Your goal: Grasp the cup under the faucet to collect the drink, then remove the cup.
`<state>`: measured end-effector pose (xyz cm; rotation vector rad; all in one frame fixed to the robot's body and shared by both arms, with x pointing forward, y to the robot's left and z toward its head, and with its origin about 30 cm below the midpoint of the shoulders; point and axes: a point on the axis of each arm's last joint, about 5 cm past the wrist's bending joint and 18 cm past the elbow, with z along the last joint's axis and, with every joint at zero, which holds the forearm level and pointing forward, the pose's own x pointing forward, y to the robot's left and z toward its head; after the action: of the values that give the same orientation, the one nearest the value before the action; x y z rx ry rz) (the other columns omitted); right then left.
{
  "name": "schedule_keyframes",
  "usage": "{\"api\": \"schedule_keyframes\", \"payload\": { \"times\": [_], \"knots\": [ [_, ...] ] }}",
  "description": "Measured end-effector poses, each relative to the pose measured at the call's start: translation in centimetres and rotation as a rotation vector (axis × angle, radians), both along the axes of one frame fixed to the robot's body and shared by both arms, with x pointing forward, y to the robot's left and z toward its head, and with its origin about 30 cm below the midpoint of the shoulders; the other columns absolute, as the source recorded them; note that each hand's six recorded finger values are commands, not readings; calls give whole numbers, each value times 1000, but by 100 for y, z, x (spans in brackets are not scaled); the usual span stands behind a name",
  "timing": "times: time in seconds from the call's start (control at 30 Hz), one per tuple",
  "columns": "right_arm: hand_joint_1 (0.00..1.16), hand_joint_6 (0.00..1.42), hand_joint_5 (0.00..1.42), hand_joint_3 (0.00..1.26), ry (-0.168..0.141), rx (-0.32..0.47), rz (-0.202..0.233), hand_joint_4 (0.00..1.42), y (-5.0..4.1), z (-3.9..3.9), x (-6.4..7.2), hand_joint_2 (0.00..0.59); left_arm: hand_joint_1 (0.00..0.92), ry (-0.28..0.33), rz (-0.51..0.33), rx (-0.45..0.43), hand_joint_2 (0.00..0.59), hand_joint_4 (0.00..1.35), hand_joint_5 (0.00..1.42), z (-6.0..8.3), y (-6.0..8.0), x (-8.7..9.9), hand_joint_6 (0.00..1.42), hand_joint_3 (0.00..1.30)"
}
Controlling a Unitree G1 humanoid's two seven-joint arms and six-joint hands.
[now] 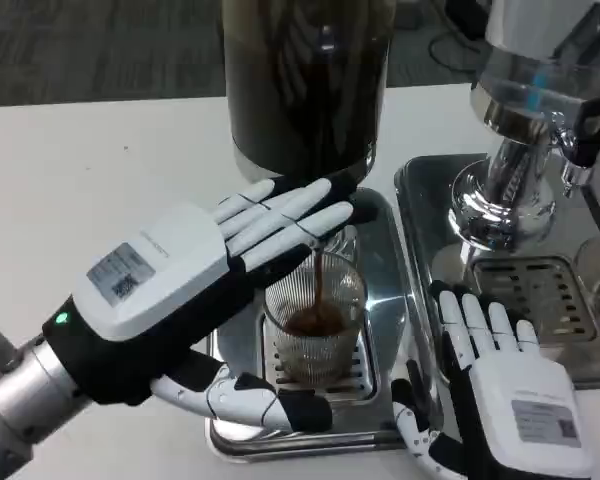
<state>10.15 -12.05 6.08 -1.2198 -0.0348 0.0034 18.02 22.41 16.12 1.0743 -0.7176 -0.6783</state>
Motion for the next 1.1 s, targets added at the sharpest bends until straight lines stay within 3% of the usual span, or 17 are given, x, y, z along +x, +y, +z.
{"api": "schedule_keyframes", "payload": {
  "times": [0.77,0.83,0.97,1.1],
  "knots": [
    [356,2,0,0,9,22,-1,0,1,-2,-5,399,0,-9,16,-6,127,0,107,-19,-10,-35,40,86],
    [356,2,0,0,13,49,10,0,0,6,-3,399,0,-10,19,-6,127,0,107,-18,-10,-39,40,86],
    [341,2,0,0,-1,95,51,0,19,71,46,323,0,-11,25,-9,127,0,107,-18,-4,-43,40,86],
    [354,39,0,0,43,189,74,0,12,95,95,283,0,-11,27,-10,127,0,107,-15,-6,-45,40,86]
  ]
}}
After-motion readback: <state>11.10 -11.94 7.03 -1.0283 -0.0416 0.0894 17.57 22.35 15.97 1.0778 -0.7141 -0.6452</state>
